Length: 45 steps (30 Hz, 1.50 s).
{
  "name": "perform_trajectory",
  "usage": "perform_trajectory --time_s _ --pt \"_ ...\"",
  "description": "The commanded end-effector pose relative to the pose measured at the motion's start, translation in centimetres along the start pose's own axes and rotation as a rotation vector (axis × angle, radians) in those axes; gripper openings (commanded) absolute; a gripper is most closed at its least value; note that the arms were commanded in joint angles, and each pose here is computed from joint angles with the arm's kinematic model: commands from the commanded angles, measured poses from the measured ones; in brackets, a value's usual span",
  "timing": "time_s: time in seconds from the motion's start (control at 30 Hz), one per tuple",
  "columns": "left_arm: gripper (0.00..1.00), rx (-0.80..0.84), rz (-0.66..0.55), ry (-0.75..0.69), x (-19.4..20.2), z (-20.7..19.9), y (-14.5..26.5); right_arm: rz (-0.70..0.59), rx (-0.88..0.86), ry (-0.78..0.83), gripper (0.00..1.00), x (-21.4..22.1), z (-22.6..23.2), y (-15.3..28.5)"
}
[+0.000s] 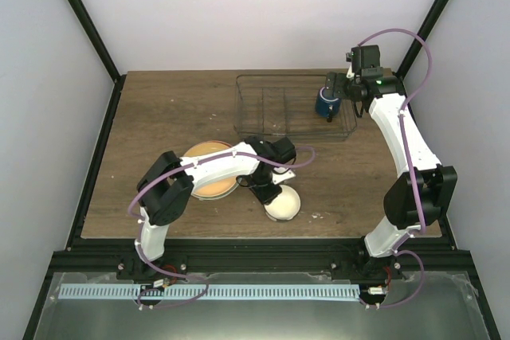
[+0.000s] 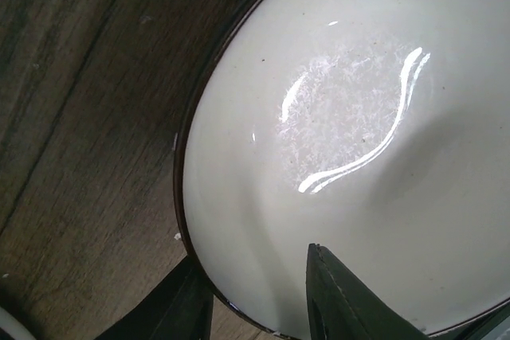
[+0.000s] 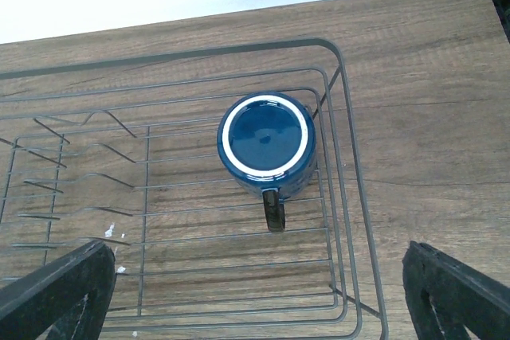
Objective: Load the mixed dishes into the dish rack
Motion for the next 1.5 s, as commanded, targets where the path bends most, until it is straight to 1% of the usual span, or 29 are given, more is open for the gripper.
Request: perform_trajectory --time_s 0.0,0.07,0.37,0.53,0.6,0.73,0.83,0.93,1.07,1.2,1.33,1.4,1.47 --pt "0.33 0.048 -0.004 -0.019 -0.2 -0.4 -1.2 -0.012 0.021 -0.003 1.0 -0.1 -0.6 0.3" --pt "0.31 0.052 -0.003 -0.021 -0.3 -0.3 -1.4 -0.014 0.023 -0.002 1.0 -0.1 -0.7 0.3" --pt "0.13 0.041 0.002 -0.025 -0.5 0.0 -2.5 -0.011 0.02 -0.001 1.0 -0.1 -0.6 0.2" --pt "0.05 0.034 -0.01 -0.031 -0.7 0.1 -2.4 -0.009 0.022 0.002 1.0 -0.1 -0.6 0.1" --pt "0.03 0.028 -0.015 -0.034 -0.7 0.2 -2.3 -0.007 0.02 0.001 1.0 -0.1 -0.6 0.0" --pt "0.03 0.023 -0.045 -0.041 -0.8 0.4 -1.3 0.01 -0.023 0.001 1.0 0.0 0.0 0.0" --pt "0.03 0.01 -0.098 -0.029 -1.0 0.8 0.4 0.028 -0.079 -0.007 1.0 0.0 0.6 0.1" --pt "0.02 -0.042 -0.158 -0.01 -1.1 1.7 3.0 0.073 -0.148 -0.026 1.0 0.3 1.1 -0.3" --pt "0.02 -0.16 -0.262 0.03 -0.7 4.0 8.0 0.129 -0.212 -0.062 1.0 1.0 1.1 -0.7" --pt "0.03 -0.33 -0.381 0.094 -0.3 7.9 13.3 0.149 -0.264 -0.107 1.0 1.0 0.6 -0.4" --pt "0.03 -0.452 -0.519 0.182 0.1 12.7 17.4 0.206 -0.394 -0.128 1.0 1.1 1.1 0.0" --pt "0.03 -0.491 -0.563 0.22 0.3 15.6 18.4 0.25 -0.502 -0.114 1.0 1.5 2.1 0.2" --pt "0.01 -0.511 -0.584 0.232 0.0 18.0 18.9 0.317 -0.67 -0.091 1.0 2.1 3.8 0.9"
Point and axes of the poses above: each gripper's point midway between its finger pads, its own y axis back along the fingers, its own z axis along the line the jaws close on, x = y × z, the point moved 5 cm from there along y, back along the fingers, and after that the axes turned 12 degrees about -y, right-handed, at the moved point
